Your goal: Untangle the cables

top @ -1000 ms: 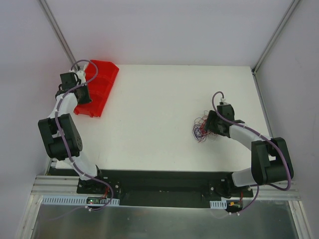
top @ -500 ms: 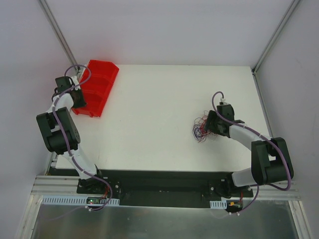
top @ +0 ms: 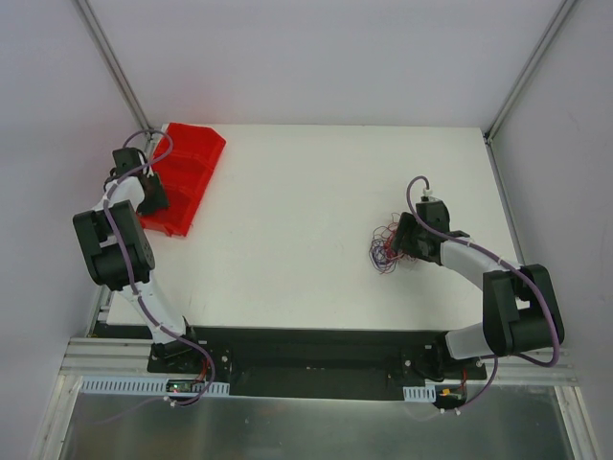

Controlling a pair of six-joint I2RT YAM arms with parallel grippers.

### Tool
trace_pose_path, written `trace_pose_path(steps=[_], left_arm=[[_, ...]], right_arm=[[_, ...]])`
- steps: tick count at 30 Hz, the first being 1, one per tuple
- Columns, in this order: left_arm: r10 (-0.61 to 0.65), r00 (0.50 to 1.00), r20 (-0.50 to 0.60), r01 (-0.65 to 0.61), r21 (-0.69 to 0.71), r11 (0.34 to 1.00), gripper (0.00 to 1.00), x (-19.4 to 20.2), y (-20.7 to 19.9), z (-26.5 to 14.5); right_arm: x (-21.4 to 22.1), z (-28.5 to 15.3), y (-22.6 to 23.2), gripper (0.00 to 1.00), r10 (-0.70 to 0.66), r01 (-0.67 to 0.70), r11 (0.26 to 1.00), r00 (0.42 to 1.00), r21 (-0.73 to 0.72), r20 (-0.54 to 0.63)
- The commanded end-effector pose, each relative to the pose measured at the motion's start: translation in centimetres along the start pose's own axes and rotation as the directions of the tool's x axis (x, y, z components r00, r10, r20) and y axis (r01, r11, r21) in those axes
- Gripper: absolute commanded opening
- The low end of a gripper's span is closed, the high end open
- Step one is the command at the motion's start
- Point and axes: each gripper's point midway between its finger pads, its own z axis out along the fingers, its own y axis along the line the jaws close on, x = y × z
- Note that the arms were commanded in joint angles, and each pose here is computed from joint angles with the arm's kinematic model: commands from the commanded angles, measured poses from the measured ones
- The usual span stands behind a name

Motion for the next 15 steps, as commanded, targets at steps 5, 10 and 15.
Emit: trace_pose_path(steps=[5,10,15], left_arm=[[-0.05,0.989,0.137,0.056,-0.043,0.998,0.61,-3.4,-2.2,-5.8],[-0.124,0.978,0.166,0.135,-0.056,0.989,0.63,-3.6,-2.4,-8.7],[-0.23,0.962,0.145,0.237,-0.033,0.971,0.64,-1.8,-2.8,-10.8]], right_arm=[[1.9,0.1,-0.2,0.68,-0.013,0.013,1.0,0.998,-0.002,-0.065],[2.0,0.1,-0.2,0.68,-0.013,0.013,1.0,0.998,0.001,-0.067],[2.0,0.1,-0.1,0.68,-0.015,0.015,1.0,0.997,-0.004,-0.069]])
